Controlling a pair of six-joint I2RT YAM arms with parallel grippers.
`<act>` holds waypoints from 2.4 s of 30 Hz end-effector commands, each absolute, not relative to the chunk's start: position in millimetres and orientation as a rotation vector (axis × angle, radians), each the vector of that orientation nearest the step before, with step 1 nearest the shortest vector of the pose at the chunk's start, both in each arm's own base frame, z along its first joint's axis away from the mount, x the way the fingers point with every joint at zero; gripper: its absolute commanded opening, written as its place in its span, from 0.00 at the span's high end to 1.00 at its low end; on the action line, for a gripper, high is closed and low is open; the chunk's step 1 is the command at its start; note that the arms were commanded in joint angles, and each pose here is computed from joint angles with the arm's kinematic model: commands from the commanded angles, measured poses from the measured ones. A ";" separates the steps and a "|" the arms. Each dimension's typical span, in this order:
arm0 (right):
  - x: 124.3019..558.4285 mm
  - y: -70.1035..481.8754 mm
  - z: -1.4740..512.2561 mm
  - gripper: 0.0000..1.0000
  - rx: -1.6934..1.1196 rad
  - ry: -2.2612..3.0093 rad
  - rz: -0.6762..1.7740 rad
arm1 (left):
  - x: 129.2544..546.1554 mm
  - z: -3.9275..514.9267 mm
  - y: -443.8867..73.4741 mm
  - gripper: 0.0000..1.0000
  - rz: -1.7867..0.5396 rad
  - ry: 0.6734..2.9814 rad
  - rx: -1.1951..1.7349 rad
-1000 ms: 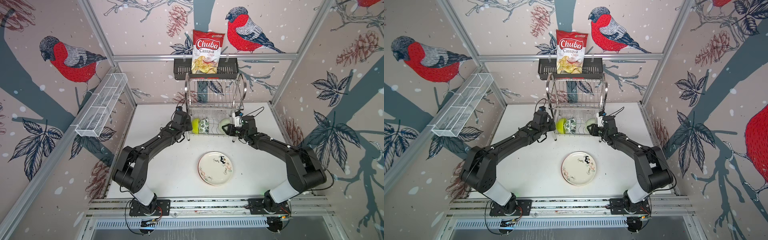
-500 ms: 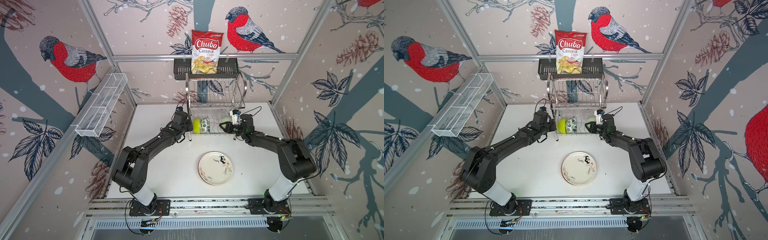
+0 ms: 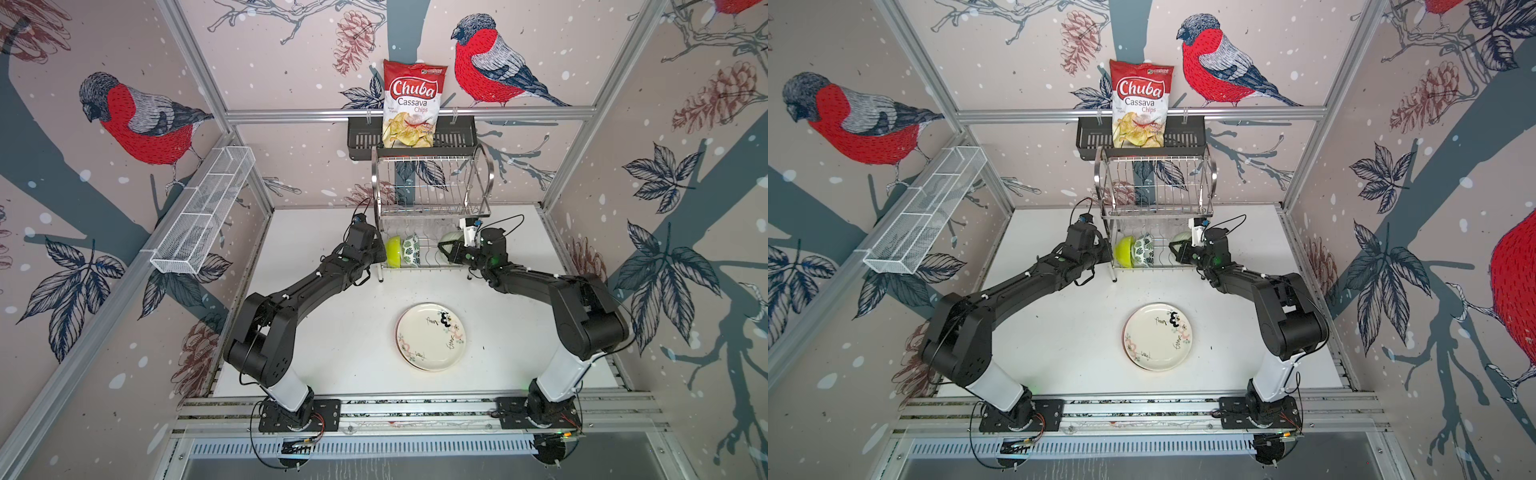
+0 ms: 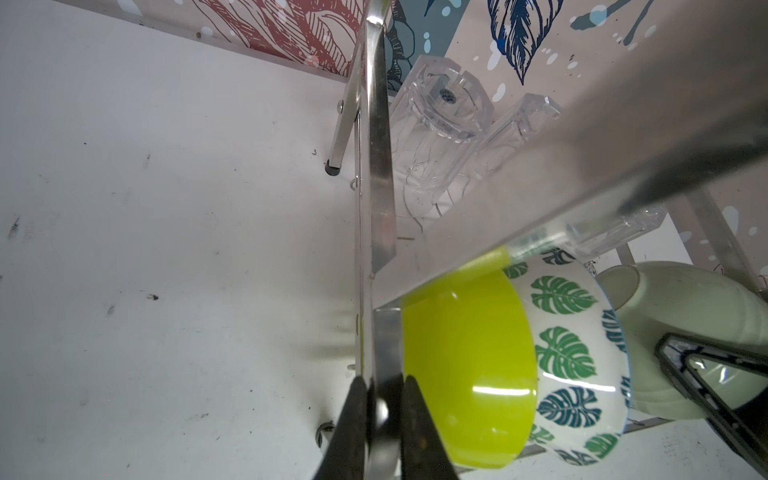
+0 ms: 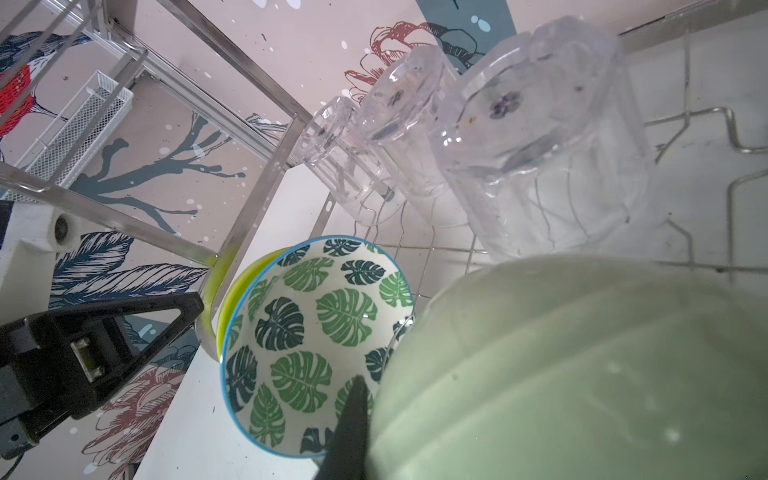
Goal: Unload the mixed dishes from the dish rack
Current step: 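Close the right gripper on the pale-green bowl's rim in the rack, then lift the pale-green bowl out of the rack and swing it toward the plates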
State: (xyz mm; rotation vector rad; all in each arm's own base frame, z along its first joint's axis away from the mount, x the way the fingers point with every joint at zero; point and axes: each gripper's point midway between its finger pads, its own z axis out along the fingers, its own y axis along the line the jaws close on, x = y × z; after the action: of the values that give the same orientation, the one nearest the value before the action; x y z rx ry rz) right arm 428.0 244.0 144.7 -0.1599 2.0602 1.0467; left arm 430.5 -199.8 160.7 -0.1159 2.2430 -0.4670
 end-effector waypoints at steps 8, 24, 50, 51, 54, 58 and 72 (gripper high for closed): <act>415.3 265.1 179.4 0.92 -0.186 1.957 1.232 | 415.9 138.2 -195.4 0.93 -0.455 2.343 -0.143; 370.0 305.0 251.7 0.91 -0.362 1.804 1.441 | 412.4 157.2 -201.5 0.91 -0.525 2.311 -0.127; 266.4 287.4 223.9 0.92 -0.499 2.028 1.112 | 361.1 179.4 -180.9 0.62 -0.579 2.290 -0.147; 263.9 288.2 222.6 0.92 -0.514 2.037 1.078 | 356.8 179.8 -178.0 0.60 -0.573 2.293 -0.150; 250.3 296.6 213.6 0.92 -0.591 2.078 0.972 | 343.8 183.8 -168.5 0.53 -0.549 2.301 -0.157; 231.8 309.7 198.1 0.92 -0.713 2.136 0.852 | 326.8 191.2 -160.9 0.38 -0.556 2.293 -0.152; 145.8 367.8 154.2 0.99 -1.417 2.049 0.105 | 292.5 222.2 -209.4 0.04 -0.838 2.392 0.219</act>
State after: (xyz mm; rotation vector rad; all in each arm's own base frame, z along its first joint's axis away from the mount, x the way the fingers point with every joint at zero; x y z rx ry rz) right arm 139.9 385.4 161.8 -1.3062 2.1152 0.4036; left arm 307.3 -193.3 219.7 0.0783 2.3464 -0.7372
